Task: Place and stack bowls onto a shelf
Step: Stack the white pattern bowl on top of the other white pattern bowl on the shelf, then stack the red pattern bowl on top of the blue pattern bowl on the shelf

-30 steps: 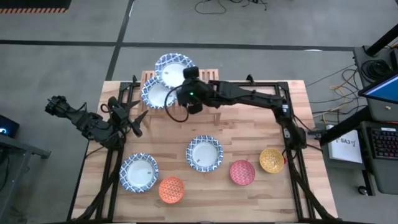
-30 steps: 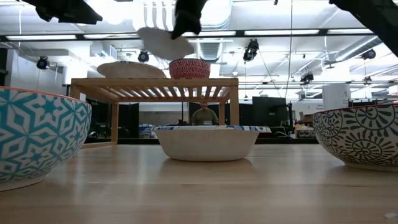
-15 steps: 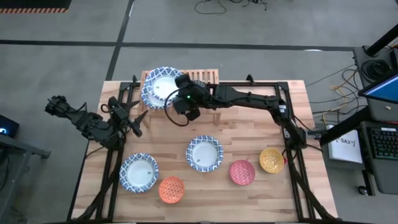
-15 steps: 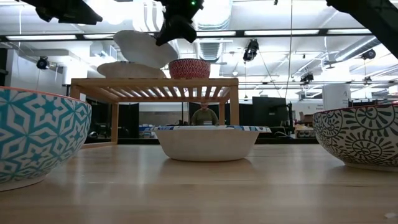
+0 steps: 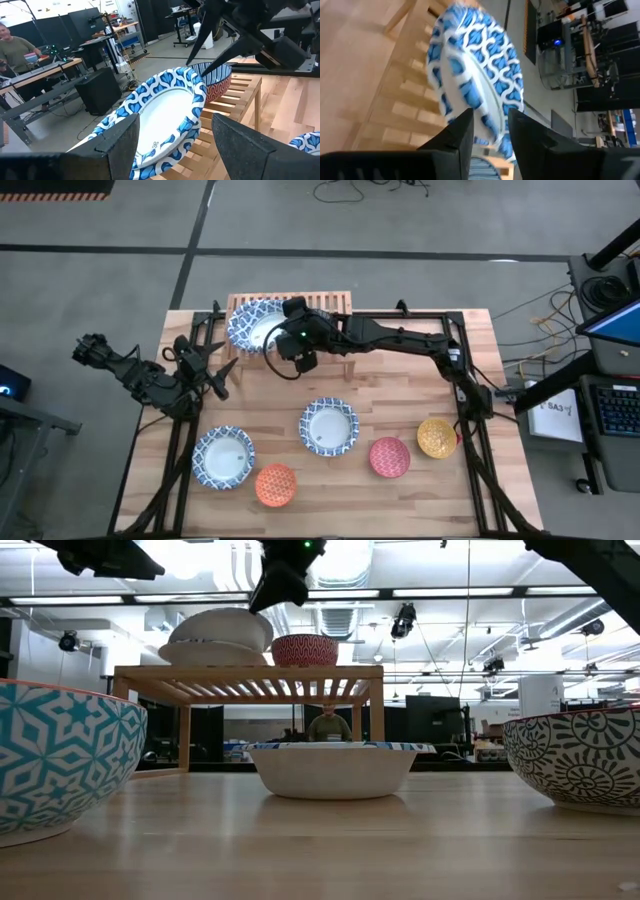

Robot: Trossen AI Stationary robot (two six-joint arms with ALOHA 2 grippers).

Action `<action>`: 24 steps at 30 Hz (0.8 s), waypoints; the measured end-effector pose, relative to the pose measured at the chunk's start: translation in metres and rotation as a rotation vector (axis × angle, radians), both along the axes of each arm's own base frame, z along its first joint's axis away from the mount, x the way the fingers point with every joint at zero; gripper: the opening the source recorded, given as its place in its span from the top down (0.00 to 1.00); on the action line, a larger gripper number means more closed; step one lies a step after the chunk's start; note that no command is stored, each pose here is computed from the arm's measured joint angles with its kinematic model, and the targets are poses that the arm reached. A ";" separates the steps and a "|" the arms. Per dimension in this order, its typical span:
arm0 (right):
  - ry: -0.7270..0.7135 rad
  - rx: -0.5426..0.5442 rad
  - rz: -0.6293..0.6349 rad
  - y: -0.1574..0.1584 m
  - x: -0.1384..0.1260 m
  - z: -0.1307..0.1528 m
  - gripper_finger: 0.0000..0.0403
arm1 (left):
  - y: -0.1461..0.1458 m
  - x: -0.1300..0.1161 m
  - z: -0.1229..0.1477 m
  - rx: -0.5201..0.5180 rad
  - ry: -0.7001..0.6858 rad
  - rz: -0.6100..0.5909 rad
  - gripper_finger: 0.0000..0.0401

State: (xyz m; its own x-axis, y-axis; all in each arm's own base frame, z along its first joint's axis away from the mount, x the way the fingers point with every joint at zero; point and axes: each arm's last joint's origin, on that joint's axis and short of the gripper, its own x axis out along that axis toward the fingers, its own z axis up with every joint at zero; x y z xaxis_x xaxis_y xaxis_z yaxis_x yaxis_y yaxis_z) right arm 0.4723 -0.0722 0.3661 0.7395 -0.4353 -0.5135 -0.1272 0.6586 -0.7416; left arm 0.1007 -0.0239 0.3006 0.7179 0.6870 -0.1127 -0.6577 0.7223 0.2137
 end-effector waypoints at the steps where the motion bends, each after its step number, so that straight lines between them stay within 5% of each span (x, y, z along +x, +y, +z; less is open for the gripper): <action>1: -0.001 0.000 0.000 0.000 0.000 0.000 0.71 | 0.000 0.000 0.000 0.000 0.000 0.000 0.43; 14: -0.129 0.157 -0.107 -0.006 0.004 -0.005 0.75 | 0.000 0.000 0.000 -0.001 -0.001 0.000 0.43; 24: -0.142 0.132 -0.100 -0.008 0.014 -0.035 0.87 | 0.000 0.000 0.000 -0.005 -0.002 -0.004 0.43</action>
